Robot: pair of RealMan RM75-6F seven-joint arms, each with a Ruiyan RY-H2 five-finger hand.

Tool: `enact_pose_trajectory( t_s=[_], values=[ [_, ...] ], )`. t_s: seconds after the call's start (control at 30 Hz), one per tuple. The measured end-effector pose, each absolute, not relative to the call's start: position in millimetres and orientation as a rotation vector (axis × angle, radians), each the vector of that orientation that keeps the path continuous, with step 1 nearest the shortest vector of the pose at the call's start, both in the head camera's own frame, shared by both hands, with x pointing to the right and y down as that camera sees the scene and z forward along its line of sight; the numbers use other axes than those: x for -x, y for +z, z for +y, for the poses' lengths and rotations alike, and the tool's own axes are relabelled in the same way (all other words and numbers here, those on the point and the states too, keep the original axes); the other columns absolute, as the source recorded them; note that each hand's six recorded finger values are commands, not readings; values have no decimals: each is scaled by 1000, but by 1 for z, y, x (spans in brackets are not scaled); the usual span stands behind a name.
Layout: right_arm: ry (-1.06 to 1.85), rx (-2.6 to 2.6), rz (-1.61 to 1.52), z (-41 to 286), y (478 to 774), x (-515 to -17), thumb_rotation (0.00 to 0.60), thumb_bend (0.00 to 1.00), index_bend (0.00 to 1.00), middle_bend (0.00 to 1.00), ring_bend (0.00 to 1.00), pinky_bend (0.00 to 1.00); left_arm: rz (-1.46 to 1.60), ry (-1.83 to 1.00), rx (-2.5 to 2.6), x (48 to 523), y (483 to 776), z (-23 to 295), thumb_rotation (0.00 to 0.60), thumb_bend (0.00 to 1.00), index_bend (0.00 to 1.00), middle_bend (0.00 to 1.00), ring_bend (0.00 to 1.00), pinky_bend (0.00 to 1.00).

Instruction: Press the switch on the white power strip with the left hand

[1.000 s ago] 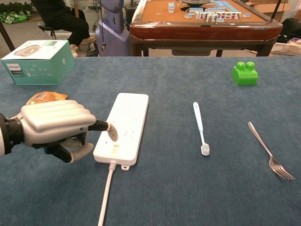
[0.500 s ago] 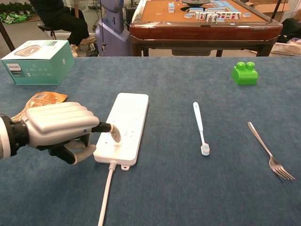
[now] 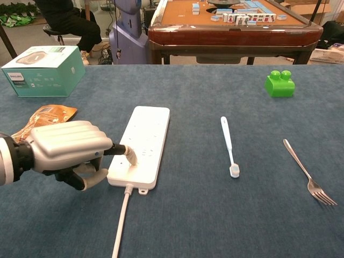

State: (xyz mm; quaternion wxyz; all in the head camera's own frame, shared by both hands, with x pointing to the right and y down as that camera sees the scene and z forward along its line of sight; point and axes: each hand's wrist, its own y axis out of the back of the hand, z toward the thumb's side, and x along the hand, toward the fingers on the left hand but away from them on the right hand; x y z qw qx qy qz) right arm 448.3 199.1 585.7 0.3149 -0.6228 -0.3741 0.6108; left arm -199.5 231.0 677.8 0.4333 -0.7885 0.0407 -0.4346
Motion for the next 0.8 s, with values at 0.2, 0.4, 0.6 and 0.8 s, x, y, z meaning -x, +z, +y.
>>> enact_pose_trajectory(
  t_s=[0.2, 0.4, 0.6, 0.8],
  values=[
    [1610, 1640, -987, 198, 585, -448, 600, 112, 239, 253, 260, 380, 112, -1078, 1961, 199, 677, 232, 600, 611, 288, 1000, 998, 1000],
    [1600, 1639, -982, 195, 584, -446, 600, 112, 239, 253, 260, 380, 231, -1057, 1971, 201, 656, 218, 600, 611, 287, 1000, 998, 1000],
    [1589, 1656, -975, 193, 587, -442, 600, 112, 239, 253, 260, 380, 371, -1074, 1951, 223, 630, 201, 600, 606, 255, 1000, 952, 1000],
    [1567, 1668, -969, 191, 587, -438, 600, 112, 239, 253, 260, 380, 483, -1146, 1905, 260, 614, 191, 600, 598, 190, 970, 817, 995]
  ],
)
